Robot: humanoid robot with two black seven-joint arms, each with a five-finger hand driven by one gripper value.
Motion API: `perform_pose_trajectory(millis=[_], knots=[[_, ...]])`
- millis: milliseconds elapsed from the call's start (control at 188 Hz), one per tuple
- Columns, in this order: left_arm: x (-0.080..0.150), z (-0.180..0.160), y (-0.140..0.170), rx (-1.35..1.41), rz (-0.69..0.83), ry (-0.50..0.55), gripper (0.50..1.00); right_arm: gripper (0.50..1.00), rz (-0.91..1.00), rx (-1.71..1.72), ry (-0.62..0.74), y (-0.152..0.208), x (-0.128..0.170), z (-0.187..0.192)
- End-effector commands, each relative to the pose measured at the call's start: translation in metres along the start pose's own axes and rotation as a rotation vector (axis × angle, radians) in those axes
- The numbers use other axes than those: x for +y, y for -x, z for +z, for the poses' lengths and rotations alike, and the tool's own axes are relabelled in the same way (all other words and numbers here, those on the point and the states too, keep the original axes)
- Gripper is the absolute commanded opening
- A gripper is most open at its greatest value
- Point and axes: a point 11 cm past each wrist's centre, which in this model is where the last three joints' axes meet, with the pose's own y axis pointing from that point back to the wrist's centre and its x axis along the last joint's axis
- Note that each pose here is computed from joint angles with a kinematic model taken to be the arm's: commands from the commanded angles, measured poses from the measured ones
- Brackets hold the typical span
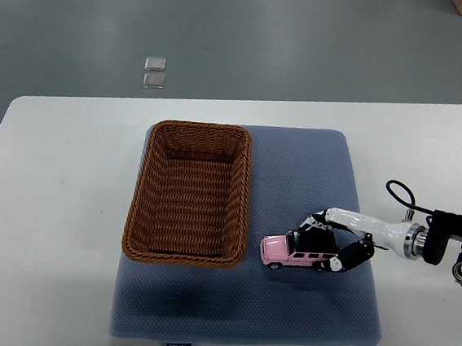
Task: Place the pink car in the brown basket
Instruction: 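Lift the pink car with the right hand, then carry the car over the wicker basket and lower it inside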
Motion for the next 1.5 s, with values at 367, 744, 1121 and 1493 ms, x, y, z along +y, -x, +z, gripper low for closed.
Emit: perform_pose_trajectory(millis=[367, 744, 1121, 1493], knots=[[0.000, 0.000, -0.001, 0.000, 0.002, 0.000, 1.000, 0.500, 0.134, 0.109, 0.007, -0.100, 0.053, -0.029], [0.000, 0.000, 0.000, -0.001, 0.001, 0.000, 1.000, 0.500, 0.170, 0.185, -0.118, -0.151, 0.035, -0.102], [0.000, 0.000, 0.000, 0.002, -0.001, 0.001, 1.000, 0.500, 0.054, 0.194, -0.167, -0.113, -0.095, -0.150], [0.000, 0.000, 0.000, 0.000, 0.001, 0.000, 1.000, 0.500, 0.001, 0.220, -0.145, -0.067, -0.142, -0.152]])
